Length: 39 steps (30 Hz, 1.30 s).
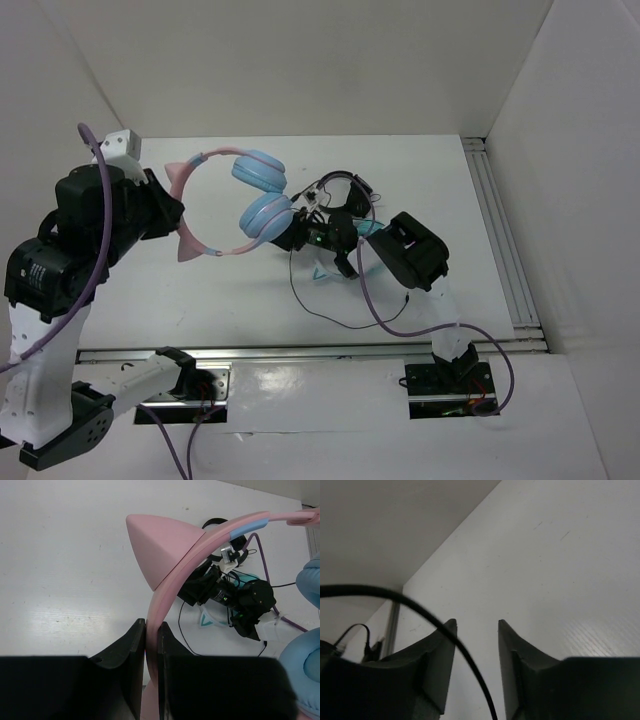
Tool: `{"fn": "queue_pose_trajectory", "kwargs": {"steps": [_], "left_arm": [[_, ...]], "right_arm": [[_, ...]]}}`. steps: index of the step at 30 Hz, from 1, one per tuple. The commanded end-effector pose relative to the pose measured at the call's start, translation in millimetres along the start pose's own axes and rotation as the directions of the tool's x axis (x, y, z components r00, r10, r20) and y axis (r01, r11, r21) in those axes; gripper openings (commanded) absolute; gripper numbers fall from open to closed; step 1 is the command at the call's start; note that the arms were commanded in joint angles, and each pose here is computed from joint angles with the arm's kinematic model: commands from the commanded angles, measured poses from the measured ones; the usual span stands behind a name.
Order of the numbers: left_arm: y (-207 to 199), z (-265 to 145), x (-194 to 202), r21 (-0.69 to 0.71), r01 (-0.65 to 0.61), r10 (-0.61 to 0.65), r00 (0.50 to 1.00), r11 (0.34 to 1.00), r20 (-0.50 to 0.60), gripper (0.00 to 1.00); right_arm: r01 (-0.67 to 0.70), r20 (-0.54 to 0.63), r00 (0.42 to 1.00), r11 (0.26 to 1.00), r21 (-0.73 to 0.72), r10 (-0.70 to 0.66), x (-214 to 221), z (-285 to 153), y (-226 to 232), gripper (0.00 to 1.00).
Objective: Wrap the headphones
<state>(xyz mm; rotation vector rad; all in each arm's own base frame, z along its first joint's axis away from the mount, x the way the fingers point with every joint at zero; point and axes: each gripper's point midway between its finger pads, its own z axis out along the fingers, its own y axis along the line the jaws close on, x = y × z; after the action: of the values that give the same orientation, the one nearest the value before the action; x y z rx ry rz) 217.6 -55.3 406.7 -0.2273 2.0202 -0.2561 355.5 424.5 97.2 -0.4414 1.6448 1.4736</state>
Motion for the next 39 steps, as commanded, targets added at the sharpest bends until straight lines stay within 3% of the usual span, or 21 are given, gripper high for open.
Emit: {"fn": "queue_pose_trajectory", "kwargs": {"steps": [1, 2, 9, 14, 16, 18, 20, 21, 26, 28, 31, 33, 39], "left_arm": [[-20, -18, -31, 0.110, 0.094, -0.107, 0.988, 0.989, 0.111, 0.00], [-20, -18, -31, 0.110, 0.094, -0.107, 0.988, 0.989, 0.111, 0.00], [15, -16, -43, -0.077, 0.146, -0.127, 0.970, 0.986, 0.206, 0.00], [56, -8, -68, -0.332, 0.207, -0.095, 0.942, 0.920, 0.323, 0.00], [45, -4, -78, -0.299, 0.195, -0.092, 0.941, 0.934, 0.325, 0.00], [35, -8, -84, -0.241, 0.186, -0.101, 0.939, 0.953, 0.328, 0.00], [29, -12, -90, -0.207, 0.191, -0.113, 0.935, 0.960, 0.337, 0.00], [28, -14, -89, -0.201, 0.186, -0.113, 0.938, 0.962, 0.329, 0.00], [28, -36, -89, -0.156, 0.191, -0.129, 0.931, 0.969, 0.343, 0.00], [32, -50, -89, -0.142, 0.200, -0.137, 0.922, 0.969, 0.362, 0.00], [35, -77, -96, -0.109, 0.219, -0.158, 0.901, 0.970, 0.405, 0.00], [37, -91, -99, -0.087, 0.240, -0.182, 0.887, 0.967, 0.425, 0.00], [51, -123, -95, -0.063, 0.280, -0.218, 0.853, 0.958, 0.474, 0.00]], "right_arm": [[0.192, 0.218, 0.965, 0.962, -0.193, -0.149, -53, 7, 53, 0.42], [0.187, 0.211, 0.966, 0.964, -0.190, -0.146, -52, 8, 52, 0.02], [0.196, 0.220, 0.962, 0.972, -0.132, -0.164, -56, -7, 65, 0.00], [0.277, 0.182, 0.947, 0.960, -0.041, -0.265, -48, -39, 103, 0.00], [0.322, 0.158, 0.936, 0.947, -0.012, -0.316, -44, -40, 123, 0.00], [0.356, 0.088, 0.931, 0.934, 0.010, -0.355, -31, -40, 122, 0.39], [0.370, 0.079, 0.927, 0.929, -0.017, -0.368, -29, -49, 131, 0.91], [0.372, 0.083, 0.926, 0.928, -0.029, -0.368, -28, -52, 138, 1.00], [0.437, 0.092, 0.894, 0.899, 0.036, -0.439, -39, -69, 162, 1.00], [0.442, 0.044, 0.893, 0.891, 0.103, -0.448, -34, -73, 153, 1.00], [0.379, 0.002, 0.912, 0.846, 0.374, -0.409, -38, -81, 108, 1.00], [0.351, -0.044, 0.927, 0.822, 0.449, -0.372, -28, -83, 84, 1.00], [0.261, 0.107, 0.931, 0.839, 0.477, -0.350, -61, -101, 84, 1.00]]}}
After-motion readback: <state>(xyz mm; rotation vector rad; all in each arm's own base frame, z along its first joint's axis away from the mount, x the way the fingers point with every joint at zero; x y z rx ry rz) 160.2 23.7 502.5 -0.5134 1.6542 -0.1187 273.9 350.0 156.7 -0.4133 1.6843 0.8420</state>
